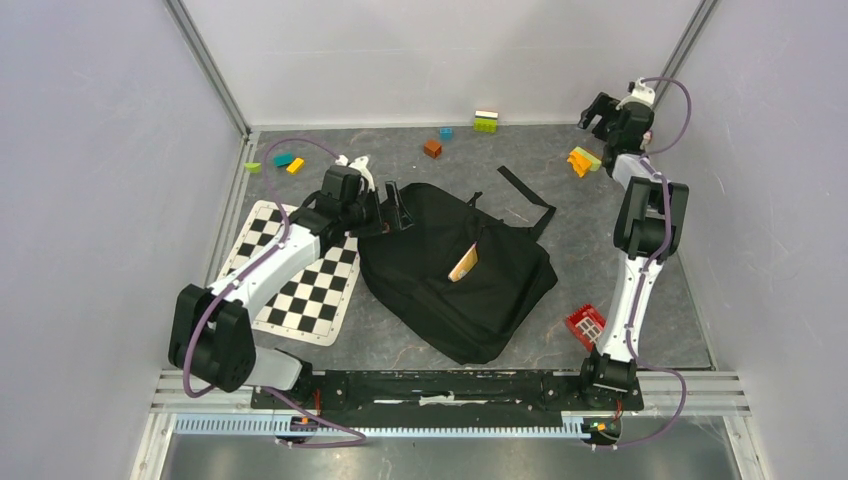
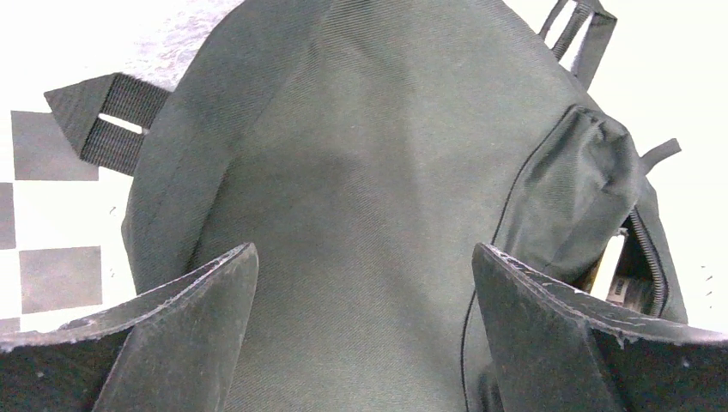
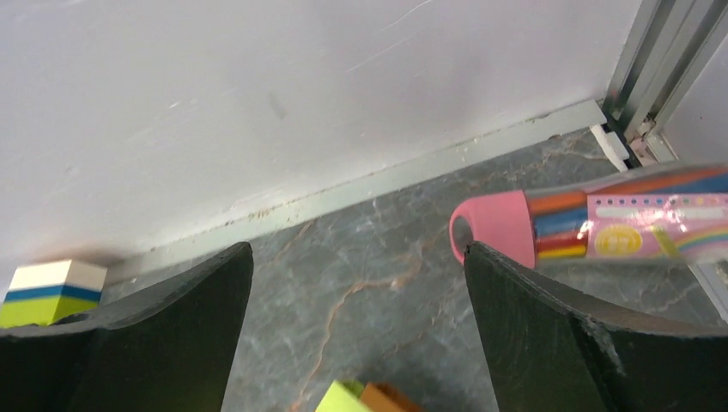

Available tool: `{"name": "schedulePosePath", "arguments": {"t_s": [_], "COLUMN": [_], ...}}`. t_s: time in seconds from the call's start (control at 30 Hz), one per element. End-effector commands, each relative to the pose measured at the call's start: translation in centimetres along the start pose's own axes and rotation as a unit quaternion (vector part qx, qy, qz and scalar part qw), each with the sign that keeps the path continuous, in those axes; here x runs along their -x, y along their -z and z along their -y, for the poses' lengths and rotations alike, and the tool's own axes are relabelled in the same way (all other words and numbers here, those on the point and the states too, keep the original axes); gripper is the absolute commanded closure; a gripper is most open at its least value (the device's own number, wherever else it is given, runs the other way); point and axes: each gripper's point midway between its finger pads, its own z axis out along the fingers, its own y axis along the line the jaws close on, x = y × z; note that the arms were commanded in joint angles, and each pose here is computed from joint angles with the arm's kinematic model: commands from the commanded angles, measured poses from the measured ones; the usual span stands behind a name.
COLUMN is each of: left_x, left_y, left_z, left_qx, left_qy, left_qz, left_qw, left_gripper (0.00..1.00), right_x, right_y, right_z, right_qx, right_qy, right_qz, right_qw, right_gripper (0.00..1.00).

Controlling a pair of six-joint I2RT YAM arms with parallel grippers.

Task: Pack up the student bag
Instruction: Pick up the stationery from the center of the board.

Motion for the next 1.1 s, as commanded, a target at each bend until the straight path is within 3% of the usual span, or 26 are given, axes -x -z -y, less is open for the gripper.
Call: {"name": "schedulePosePath", "arguments": {"t_s": [0.0,0.33,0.57,0.7,1.07], "left_x": [0.9,0.7,0.5,0.1,-0.5], "left_y": [1.0,2.1,2.8,3.0,2.6], "left_z": [-0.6,-0.8,-1.3,-1.4,-1.4], "left_qx": [0.018,0.031,0.042,0.039,0.027], "left_qy": [0.022,0.026,0.018,0.024,0.024], "left_qz": [0.031,0.025,0.025,0.031,0.035], "left_qw": [0.999,0.999,0.999,0.998,0.999], "left_gripper": [0.00,0.00,0.00,0.00,0.00], "right_x": [3.6,0.6,-2.9,-3.3,4.3], "right_y": [-2.2,-5.8,-4.6,-1.6,9.8], "right_z": [0.4,6.2,8.2,7.6,4.0], "right_qx": [-0.016,-0.077,-0.081,-0.074,-0.070], "right_qy": [-0.024,-0.094,-0.102,-0.072,-0.011], "right_qz": [0.068,0.071,0.002,-0.028,-0.003], "right_qw": [0.997,0.990,0.992,0.994,0.997], "right_gripper": [0.02,0.02,0.05,0.05,0.05]}}
